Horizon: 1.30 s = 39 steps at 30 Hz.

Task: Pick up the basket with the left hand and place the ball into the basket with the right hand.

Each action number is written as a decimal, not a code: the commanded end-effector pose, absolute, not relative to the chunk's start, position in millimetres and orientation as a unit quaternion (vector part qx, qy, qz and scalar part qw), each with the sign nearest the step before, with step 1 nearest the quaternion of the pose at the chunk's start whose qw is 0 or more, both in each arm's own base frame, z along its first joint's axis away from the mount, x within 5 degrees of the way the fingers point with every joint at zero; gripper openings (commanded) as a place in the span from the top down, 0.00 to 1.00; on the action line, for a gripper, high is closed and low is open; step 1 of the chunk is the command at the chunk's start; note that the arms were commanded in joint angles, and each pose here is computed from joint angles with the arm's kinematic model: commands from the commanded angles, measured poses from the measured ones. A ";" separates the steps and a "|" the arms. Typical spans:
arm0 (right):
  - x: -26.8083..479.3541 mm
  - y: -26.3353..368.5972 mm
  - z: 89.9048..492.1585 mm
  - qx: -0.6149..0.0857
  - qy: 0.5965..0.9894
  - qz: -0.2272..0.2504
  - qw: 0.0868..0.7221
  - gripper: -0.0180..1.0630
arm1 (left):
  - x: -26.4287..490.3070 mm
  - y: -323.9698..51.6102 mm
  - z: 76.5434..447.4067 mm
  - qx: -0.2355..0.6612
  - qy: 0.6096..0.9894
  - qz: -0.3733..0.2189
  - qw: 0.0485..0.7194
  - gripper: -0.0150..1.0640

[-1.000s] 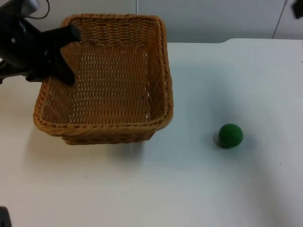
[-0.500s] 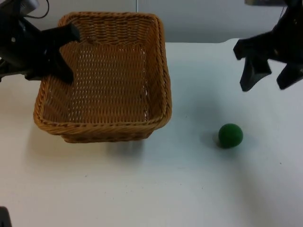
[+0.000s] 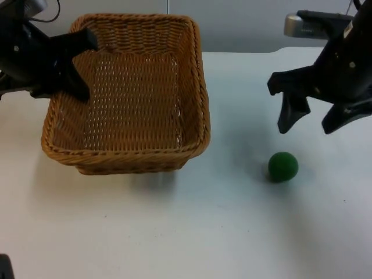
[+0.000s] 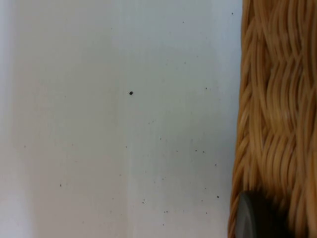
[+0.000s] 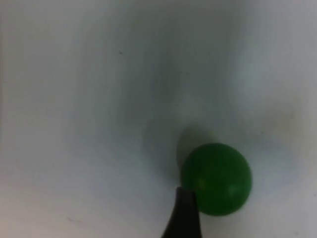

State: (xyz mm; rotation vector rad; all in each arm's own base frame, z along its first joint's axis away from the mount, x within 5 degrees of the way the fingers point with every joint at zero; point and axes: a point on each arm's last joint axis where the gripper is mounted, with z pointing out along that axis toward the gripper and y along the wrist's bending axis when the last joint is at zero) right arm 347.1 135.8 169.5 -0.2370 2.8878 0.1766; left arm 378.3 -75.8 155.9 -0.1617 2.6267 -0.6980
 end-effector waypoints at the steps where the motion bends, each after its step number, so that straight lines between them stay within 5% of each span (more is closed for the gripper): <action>1: 347.6 144.8 172.6 -0.088 0.985 0.067 0.132 0.36 | 380.2 -76.4 164.0 -0.066 0.938 -0.260 0.219 0.99; 39: 347.6 158.6 112.4 -0.094 0.992 0.027 0.077 0.36 | 380.3 -76.2 163.9 -0.065 0.939 -0.258 0.219 0.99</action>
